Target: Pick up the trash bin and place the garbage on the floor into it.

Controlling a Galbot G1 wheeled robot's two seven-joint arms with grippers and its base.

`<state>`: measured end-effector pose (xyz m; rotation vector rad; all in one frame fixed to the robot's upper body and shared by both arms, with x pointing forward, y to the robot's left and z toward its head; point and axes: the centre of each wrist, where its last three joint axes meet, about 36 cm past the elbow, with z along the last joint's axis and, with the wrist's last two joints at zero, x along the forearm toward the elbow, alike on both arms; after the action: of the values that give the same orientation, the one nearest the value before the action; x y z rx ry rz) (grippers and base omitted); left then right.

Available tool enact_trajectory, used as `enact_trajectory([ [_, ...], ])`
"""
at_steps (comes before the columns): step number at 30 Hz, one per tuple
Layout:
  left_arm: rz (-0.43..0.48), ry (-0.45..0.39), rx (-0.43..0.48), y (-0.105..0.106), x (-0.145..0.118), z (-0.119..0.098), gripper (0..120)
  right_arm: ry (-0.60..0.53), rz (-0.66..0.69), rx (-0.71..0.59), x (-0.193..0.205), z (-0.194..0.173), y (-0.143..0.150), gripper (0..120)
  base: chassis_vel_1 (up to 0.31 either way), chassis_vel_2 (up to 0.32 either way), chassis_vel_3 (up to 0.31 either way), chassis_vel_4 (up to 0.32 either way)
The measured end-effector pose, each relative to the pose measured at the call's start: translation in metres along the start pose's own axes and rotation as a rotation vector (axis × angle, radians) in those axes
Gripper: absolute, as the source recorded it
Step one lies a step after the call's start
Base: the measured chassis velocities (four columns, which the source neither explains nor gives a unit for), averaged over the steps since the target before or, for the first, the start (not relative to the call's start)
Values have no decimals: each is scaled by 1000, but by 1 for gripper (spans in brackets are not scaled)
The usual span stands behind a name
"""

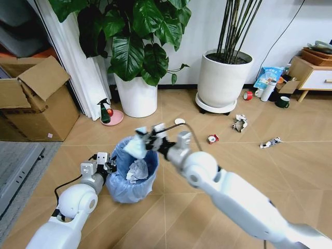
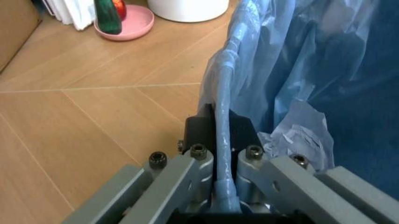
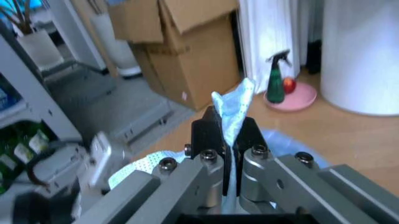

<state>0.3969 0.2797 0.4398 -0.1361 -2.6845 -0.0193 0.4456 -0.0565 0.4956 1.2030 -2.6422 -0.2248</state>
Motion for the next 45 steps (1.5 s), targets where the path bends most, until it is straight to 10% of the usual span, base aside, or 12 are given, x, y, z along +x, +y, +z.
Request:
enact_trajectory([
  [17, -4, -17, 5, -1, 5, -4, 0, 3, 77, -12, -4, 3, -3, 55, 0, 0, 0, 0],
  [29, -18, -35, 7, -3, 13, -1, 0, 43, 531, 130, 81, 39, -108, 98, 0, 0, 0, 0],
  [45, -16, -44, 2, -10, 21, 4, 0, 90, 668, 73, 132, 70, -128, 100, -30, 30, 28, -31],
])
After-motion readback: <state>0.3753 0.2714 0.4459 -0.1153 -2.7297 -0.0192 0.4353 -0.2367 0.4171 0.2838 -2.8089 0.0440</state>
